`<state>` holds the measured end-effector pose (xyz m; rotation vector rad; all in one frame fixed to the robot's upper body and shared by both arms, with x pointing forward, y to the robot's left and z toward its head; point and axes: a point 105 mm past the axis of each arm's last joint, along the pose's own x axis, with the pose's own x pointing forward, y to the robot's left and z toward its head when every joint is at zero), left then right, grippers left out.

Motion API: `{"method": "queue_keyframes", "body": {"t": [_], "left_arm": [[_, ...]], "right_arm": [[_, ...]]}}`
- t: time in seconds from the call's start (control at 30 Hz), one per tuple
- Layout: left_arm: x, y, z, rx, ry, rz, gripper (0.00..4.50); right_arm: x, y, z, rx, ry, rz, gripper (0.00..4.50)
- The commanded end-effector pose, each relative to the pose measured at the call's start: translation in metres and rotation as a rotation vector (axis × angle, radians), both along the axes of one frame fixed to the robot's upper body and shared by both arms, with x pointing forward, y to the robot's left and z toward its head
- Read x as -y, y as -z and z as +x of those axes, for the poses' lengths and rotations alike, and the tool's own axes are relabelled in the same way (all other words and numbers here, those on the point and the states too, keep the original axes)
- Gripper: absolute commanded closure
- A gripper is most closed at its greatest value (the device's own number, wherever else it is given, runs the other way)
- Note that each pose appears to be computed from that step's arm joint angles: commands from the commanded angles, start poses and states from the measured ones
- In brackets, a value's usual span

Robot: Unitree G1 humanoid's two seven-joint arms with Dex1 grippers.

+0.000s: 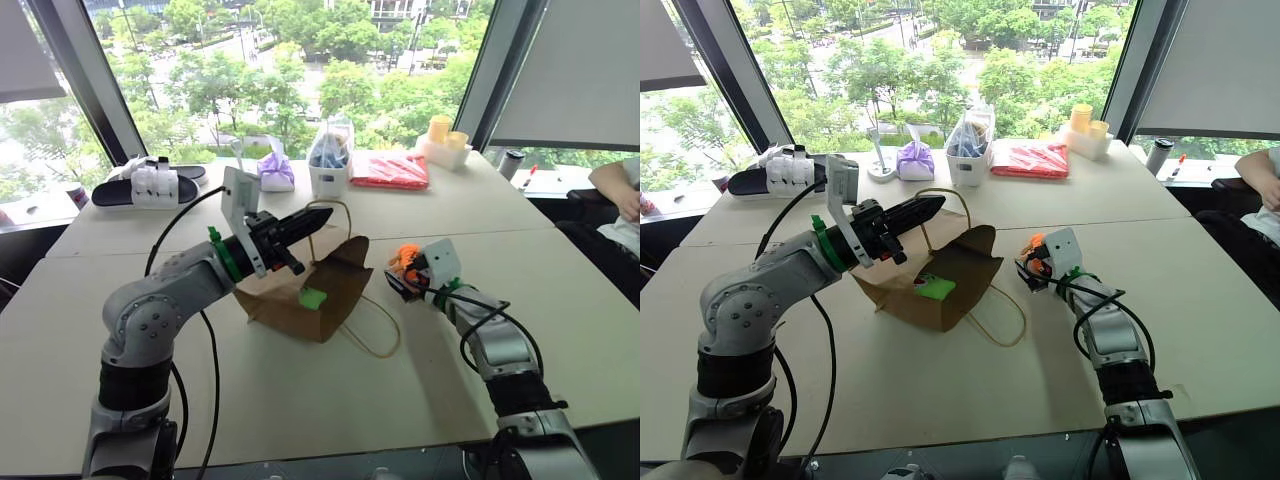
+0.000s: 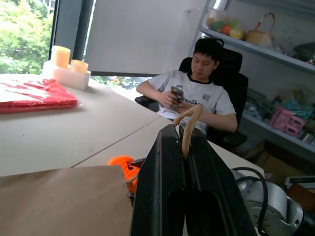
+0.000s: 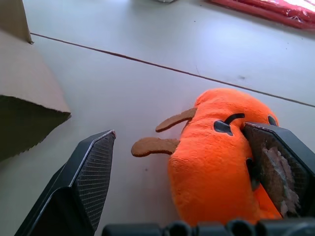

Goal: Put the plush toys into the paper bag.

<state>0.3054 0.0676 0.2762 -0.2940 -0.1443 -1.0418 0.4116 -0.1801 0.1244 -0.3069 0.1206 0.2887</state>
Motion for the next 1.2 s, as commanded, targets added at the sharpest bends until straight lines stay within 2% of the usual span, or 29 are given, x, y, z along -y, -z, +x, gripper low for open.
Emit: {"method": "queue_keyframes", "body": {"t": [0.03, 0.13, 0.27, 0.33, 0.5, 0.6, 0.73, 0.9, 1.03, 1.2], "left_arm": [[-0.003, -0.007, -0.008, 0.057, -0.009, -0.002, 4.5], [-0.007, -0.004, -0.009, 0.053, -0.017, -0.001, 4.5], [-0.013, -0.001, -0.008, 0.046, -0.027, 0.001, 4.5], [-0.014, 0.0, -0.007, 0.046, -0.027, 0.004, 4.5], [-0.016, 0.001, -0.005, 0.047, -0.022, 0.01, 4.5], [-0.017, 0.001, -0.004, 0.05, -0.02, 0.013, 4.5], [-0.02, 0.002, -0.004, 0.052, -0.025, 0.022, 4.5], [-0.019, 0.002, -0.005, 0.048, -0.021, 0.021, 4.5], [-0.018, 0.001, -0.004, 0.05, -0.023, 0.014, 4.5], [-0.013, -0.004, -0.002, 0.068, -0.027, 0.002, 4.5]], "right_arm": [[-0.001, -0.004, 0.009, 0.031, 0.03, -0.025, 0.3], [0.004, -0.003, 0.012, 0.043, 0.054, -0.085, 1.36], [0.017, -0.006, 0.013, 0.084, 0.102, -0.154, 3.56], [0.022, -0.008, 0.012, 0.101, 0.116, -0.174, 4.43], [0.015, -0.026, 0.001, 0.146, 0.07, -0.127, 4.48], [-0.006, -0.047, -0.018, 0.179, -0.048, -0.056, 4.48], [-0.034, -0.07, -0.059, 0.181, -0.212, 0.009, 4.48], [-0.065, -0.075, -0.094, 0.114, -0.37, 0.069, 4.48], [-0.087, -0.073, -0.11, 0.07, -0.466, 0.113, 4.48], [-0.108, -0.06, -0.103, 0.044, -0.492, 0.113, 4.48]]}}
